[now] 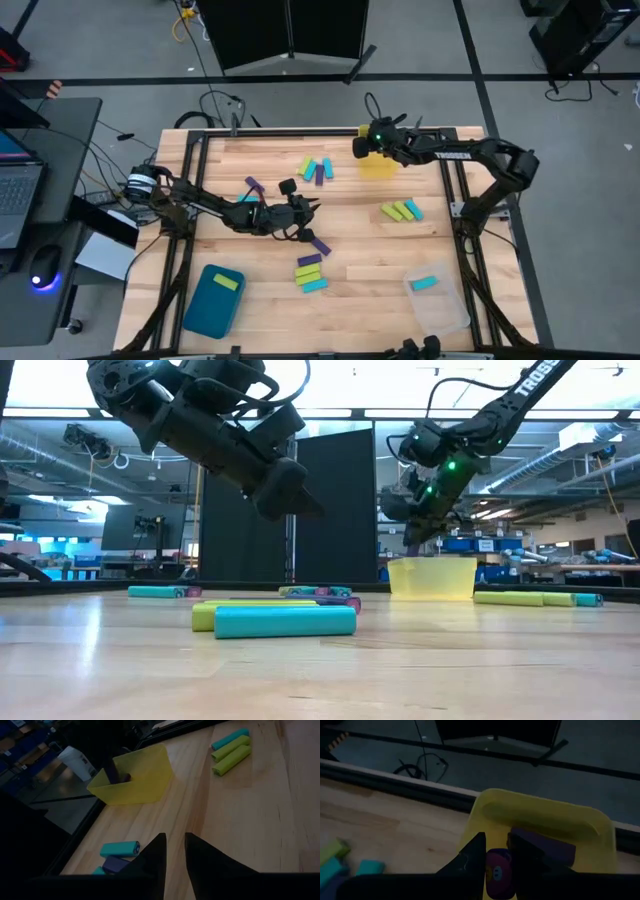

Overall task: Sort blocks
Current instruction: Put the violet block into the transparent yellow bin

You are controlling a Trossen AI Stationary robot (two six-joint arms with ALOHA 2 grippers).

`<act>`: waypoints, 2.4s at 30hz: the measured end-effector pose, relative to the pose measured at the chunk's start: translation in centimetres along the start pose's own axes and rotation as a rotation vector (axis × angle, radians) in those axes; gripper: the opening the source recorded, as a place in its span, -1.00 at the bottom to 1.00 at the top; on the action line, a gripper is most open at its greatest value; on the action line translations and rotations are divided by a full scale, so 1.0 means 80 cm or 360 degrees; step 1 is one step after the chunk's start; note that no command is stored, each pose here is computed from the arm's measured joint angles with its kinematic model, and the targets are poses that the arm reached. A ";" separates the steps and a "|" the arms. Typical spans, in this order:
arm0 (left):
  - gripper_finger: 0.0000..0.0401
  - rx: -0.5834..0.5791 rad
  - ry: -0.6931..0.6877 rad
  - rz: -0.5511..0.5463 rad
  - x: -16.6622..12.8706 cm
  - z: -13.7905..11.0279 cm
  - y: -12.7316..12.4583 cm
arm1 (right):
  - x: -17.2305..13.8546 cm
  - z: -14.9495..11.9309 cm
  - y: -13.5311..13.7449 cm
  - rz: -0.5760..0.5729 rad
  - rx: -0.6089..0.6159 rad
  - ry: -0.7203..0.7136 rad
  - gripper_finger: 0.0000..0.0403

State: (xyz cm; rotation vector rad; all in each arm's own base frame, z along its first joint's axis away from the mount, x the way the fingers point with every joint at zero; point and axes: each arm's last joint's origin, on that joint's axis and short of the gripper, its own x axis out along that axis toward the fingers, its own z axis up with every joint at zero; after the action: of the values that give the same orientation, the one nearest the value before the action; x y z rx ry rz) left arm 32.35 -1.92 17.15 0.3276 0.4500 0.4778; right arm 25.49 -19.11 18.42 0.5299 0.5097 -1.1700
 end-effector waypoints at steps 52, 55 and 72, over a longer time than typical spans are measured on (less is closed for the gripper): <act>-0.62 -0.0046 0.0000 -0.0013 0.000 0.000 -0.001 | 0.001 0.000 -0.026 -0.0125 -0.0074 0.0044 -0.35; -0.62 -0.0046 0.0000 -0.0013 0.000 0.000 -0.001 | 0.006 0.000 -0.027 -0.0077 -0.0071 0.0067 -0.66; -0.62 -0.0042 0.0003 -0.0011 0.000 0.000 0.000 | 0.014 0.001 -0.026 0.0052 -0.0111 0.0089 -0.95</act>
State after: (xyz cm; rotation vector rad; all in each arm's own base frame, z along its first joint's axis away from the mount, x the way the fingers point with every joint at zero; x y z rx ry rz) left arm 32.34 -1.94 17.11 0.3000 0.4463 0.4768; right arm 23.87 -20.59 17.55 0.5104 0.5859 -1.1044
